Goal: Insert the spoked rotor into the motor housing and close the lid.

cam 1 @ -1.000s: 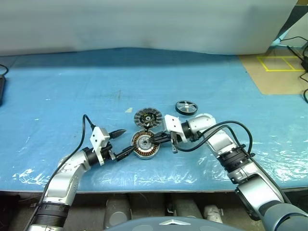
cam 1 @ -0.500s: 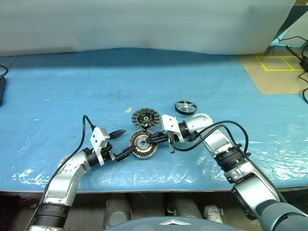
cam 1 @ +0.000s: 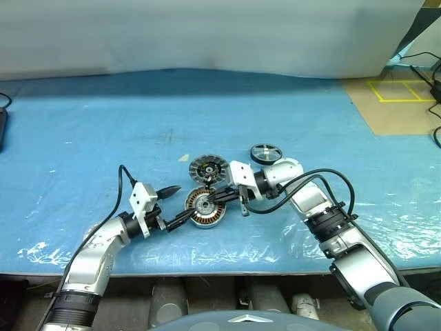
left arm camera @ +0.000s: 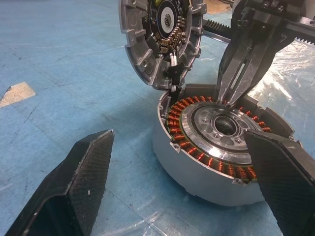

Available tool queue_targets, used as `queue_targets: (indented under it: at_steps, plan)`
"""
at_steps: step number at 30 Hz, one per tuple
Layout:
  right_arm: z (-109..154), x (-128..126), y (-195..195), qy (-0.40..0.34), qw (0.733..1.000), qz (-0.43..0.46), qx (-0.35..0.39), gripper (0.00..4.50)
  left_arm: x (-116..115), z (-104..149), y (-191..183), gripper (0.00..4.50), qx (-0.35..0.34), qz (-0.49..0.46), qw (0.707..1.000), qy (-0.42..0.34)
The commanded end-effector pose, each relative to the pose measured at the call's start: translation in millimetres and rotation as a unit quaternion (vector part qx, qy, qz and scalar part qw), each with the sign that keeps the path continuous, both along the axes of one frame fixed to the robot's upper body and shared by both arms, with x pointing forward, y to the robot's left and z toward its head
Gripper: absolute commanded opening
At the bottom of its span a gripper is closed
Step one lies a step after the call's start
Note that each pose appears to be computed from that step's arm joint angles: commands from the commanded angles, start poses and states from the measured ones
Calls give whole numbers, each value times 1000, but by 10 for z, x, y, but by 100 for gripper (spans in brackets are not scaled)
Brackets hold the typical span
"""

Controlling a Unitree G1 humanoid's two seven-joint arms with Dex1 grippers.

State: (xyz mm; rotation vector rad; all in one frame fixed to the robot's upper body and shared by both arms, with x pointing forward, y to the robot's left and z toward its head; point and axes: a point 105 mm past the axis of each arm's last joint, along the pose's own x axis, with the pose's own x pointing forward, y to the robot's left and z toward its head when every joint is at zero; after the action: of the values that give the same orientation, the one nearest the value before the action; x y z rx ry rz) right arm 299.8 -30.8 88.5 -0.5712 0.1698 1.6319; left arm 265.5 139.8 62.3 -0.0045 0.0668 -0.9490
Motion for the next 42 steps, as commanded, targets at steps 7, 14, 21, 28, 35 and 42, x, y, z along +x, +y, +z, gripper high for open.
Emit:
queue_targets:
  at_steps: [7,14,21,28,35,42]
  plan:
    - [105,4,-18,-26,1000,3,2,7,-60,74,105,443,25,-5,999,-26]
    - [48,12,-43,-17,1000,0,-6,7,-91,90,147,443,31,-11,999,-27]
    - [-10,17,-64,-11,1000,-5,-13,7,-93,128,186,443,35,-12,999,-31]
    - [-31,9,-76,-9,1000,-8,-14,7,-135,120,236,443,49,-27,998,-27]
    - [-59,24,-82,-8,1000,-15,-16,7,-176,85,123,443,40,-59,997,-3]
    - [-71,68,-101,-11,999,-26,-17,3,-223,80,125,246,39,-74,996,9]
